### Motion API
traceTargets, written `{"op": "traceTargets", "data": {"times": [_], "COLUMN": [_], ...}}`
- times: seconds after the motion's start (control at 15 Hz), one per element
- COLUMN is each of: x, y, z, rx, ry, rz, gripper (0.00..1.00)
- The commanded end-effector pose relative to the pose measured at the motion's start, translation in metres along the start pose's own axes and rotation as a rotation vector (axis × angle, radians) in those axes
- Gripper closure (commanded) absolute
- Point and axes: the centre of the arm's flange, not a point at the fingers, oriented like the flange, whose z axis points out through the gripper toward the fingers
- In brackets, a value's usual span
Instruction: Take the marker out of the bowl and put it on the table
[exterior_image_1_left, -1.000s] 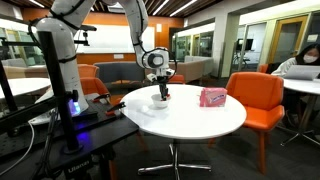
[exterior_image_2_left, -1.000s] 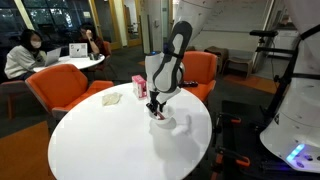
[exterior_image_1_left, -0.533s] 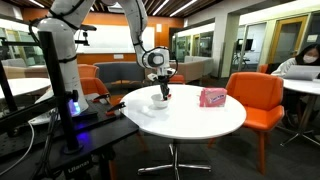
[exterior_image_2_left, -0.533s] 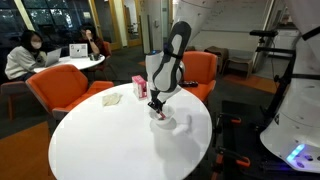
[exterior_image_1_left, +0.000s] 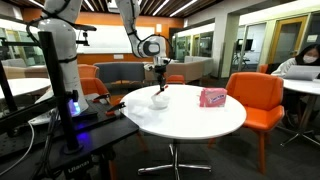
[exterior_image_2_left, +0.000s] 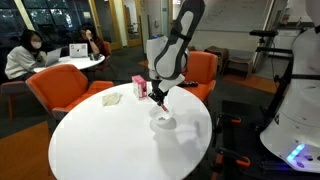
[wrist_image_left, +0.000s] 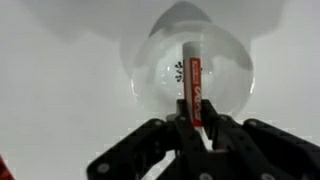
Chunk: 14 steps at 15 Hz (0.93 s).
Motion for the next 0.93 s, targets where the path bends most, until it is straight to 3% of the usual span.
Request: {"op": "traceTargets", "data": {"times": [0.0,0.47,0.87], "x": [-0.007,0.002,-0.004], "y": [0.039,0.148,0.166], "z": [-0.022,-0.018,0.025], "rx": [0.017,-0.002,0.041], "ry": [-0.103,-0.161,-0.203], "rz": [0.106,0.345,0.461], "gripper": [0.95,0.95,0.95]}}
